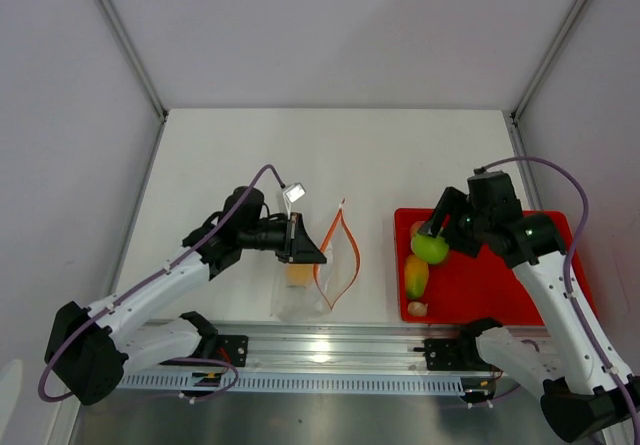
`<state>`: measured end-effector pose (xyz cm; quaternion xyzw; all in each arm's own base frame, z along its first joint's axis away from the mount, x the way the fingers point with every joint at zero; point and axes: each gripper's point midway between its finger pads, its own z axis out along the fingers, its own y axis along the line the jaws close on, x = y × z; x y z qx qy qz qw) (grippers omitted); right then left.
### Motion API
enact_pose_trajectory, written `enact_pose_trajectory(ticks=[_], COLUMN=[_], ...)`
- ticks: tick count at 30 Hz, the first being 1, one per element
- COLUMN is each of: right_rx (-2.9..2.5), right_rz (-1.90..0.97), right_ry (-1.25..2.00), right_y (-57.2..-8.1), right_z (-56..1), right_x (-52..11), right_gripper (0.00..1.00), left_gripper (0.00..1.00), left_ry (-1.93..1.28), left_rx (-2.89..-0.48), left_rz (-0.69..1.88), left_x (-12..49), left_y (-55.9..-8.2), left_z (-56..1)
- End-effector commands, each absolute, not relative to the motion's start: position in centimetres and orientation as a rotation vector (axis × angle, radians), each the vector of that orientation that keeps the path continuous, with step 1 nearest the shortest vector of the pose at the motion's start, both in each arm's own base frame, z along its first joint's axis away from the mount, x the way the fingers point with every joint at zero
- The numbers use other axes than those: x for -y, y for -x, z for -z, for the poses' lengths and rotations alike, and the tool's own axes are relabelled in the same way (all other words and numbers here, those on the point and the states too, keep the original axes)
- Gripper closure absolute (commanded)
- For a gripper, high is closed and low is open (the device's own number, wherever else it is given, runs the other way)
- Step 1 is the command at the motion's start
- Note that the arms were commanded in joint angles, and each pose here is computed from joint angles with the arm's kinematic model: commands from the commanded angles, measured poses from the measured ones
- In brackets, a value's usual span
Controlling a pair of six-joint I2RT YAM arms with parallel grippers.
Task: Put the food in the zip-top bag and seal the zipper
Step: Place the fake fruit in the zipper food storage bag.
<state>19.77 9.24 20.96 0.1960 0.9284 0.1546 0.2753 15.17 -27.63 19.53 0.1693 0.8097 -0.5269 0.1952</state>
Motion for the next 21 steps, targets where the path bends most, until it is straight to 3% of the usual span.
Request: enact_pose_trajectory(ticks=[1,12,21], right_rx=[-2.424,-2.105,-2.157], right_rz=[-0.724,-1.218,-1.229], right_ry=[-0.26,0.244,0.445], right_y=[-20.3,-17.1,-15.4], right_z=[-25.4,-34.4,-32.1], right_x=[-14.3,-25.1,-29.4], right_gripper=[1.0,1.0,1.0], left_gripper=[0.99,0.99,0.99], left_ry=[-0.459,-0.393,-0.359], left_rx=[-2.231,-2.246,-2.243], left_rz=[1.483,1.505,1.487], left_x=[28.0,28.2,27.8], left_y=[-16.3,-16.5,-16.3], left_z=[-21.4,-21.8,-22.5])
